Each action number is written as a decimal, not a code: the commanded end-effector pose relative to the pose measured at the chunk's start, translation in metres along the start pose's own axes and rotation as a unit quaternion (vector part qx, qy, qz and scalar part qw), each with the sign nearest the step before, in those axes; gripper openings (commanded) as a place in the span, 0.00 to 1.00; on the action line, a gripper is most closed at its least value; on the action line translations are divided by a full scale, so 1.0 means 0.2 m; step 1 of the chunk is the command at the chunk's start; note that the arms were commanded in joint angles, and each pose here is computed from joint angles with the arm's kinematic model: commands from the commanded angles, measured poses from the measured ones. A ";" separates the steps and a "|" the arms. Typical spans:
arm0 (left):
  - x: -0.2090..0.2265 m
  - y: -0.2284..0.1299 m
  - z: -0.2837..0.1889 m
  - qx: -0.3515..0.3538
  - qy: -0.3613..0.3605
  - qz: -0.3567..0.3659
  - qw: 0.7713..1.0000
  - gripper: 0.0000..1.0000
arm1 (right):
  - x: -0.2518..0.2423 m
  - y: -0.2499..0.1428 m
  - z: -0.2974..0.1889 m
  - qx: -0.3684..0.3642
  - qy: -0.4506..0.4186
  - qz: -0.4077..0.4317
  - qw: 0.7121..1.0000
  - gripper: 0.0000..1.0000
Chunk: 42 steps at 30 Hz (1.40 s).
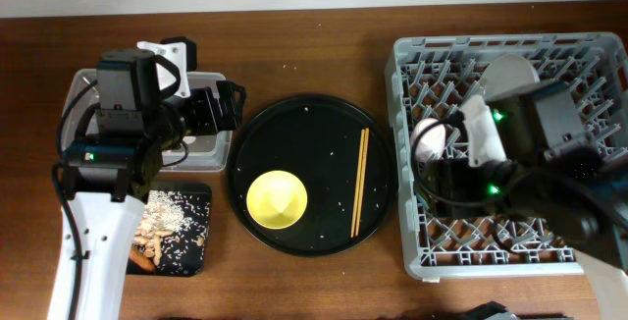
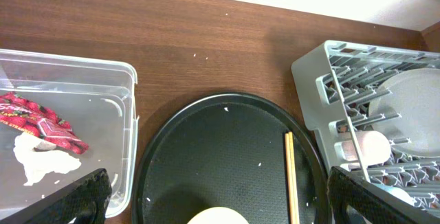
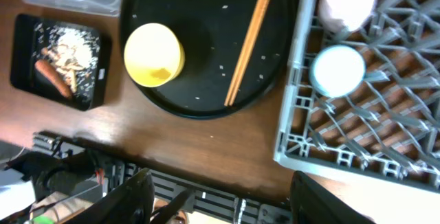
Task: Sort waste into correct bins and load items into the dishwasher rack
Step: 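Reach the right gripper to the chopsticks on the round tray and grasp one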
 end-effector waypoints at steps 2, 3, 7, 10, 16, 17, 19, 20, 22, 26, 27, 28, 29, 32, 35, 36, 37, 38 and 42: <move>0.01 0.01 0.00 -0.003 0.005 0.005 1.000 0.99 | -0.06 -0.01 0.14 0.028 -0.038 0.023 0.999 0.98; 0.01 0.01 0.00 -0.003 0.005 0.005 1.000 0.99 | -0.05 -0.01 0.19 0.040 -0.032 0.025 0.998 0.99; 0.01 0.01 0.00 -0.002 0.005 0.005 1.000 0.99 | 0.00 -0.02 0.62 0.130 0.042 0.054 0.989 0.59; 0.01 0.01 0.00 -0.002 0.005 0.005 1.000 0.99 | -0.01 0.02 0.90 0.145 0.036 0.078 0.986 0.34; 0.01 0.01 0.00 -0.002 0.005 0.005 1.000 0.99 | 0.01 0.17 1.36 0.075 -0.069 0.057 0.993 0.24; 0.01 0.01 0.00 -0.002 0.005 0.005 1.000 0.99 | 0.00 0.18 1.42 0.063 -0.096 0.054 0.992 0.22; 0.01 0.01 0.00 -0.002 0.005 0.005 1.000 0.99 | -0.03 0.20 1.51 0.042 -0.136 0.061 0.988 0.21; 0.01 0.01 0.00 -0.002 0.005 0.005 1.000 0.99 | -0.05 0.21 1.55 0.034 -0.150 0.070 0.986 0.21; 0.01 0.01 0.00 -0.002 0.005 0.005 1.000 0.99 | -0.08 0.21 1.62 0.034 -0.166 0.090 0.981 0.21; 0.01 0.01 0.00 -0.002 0.005 0.005 1.000 0.99 | -0.11 0.18 1.73 0.050 -0.177 0.090 0.979 0.22; 0.01 0.01 0.00 -0.002 0.005 0.005 1.000 0.99 | -0.11 0.17 1.74 0.054 -0.180 0.090 0.978 0.24; 0.01 0.01 0.00 -0.002 0.005 0.005 1.000 0.99 | -0.12 0.17 1.75 0.056 -0.181 0.090 0.978 0.24; 0.01 0.01 0.00 -0.002 0.005 0.005 1.000 0.99 | -0.11 0.17 1.75 0.055 -0.180 0.090 0.978 0.24; 0.01 0.01 0.00 -0.002 0.005 0.005 1.000 0.99 | -0.11 0.17 1.76 0.052 -0.178 0.104 0.977 0.24; 0.01 0.01 0.00 -0.002 0.005 0.005 1.000 0.99 | -0.12 0.15 1.78 0.053 -0.172 0.110 0.978 0.25; 0.01 0.01 0.00 -0.002 0.005 0.005 1.000 0.99 | -0.12 0.15 1.78 0.054 -0.172 0.110 0.977 0.26; 0.01 0.01 0.00 -0.002 0.005 0.005 1.000 0.99 | -0.12 0.14 1.78 0.055 -0.172 0.110 0.977 0.27; 0.01 0.01 0.00 -0.002 0.005 0.005 1.000 0.99 | -0.12 0.14 1.78 0.057 -0.171 0.110 0.977 0.28; 0.01 0.01 0.00 -0.002 0.005 0.005 1.000 0.99 | -0.12 0.11 1.81 0.064 -0.159 0.112 0.979 0.28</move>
Point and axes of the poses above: each gripper's point midway between its finger pads, its own z axis out along the fingers, its own x axis along the line the jaws close on, y = z × x, the point moved 5 cm from there along -z, back along the fingers, and after that the axes turned 4 degrees about z, right-handed, at the moved point
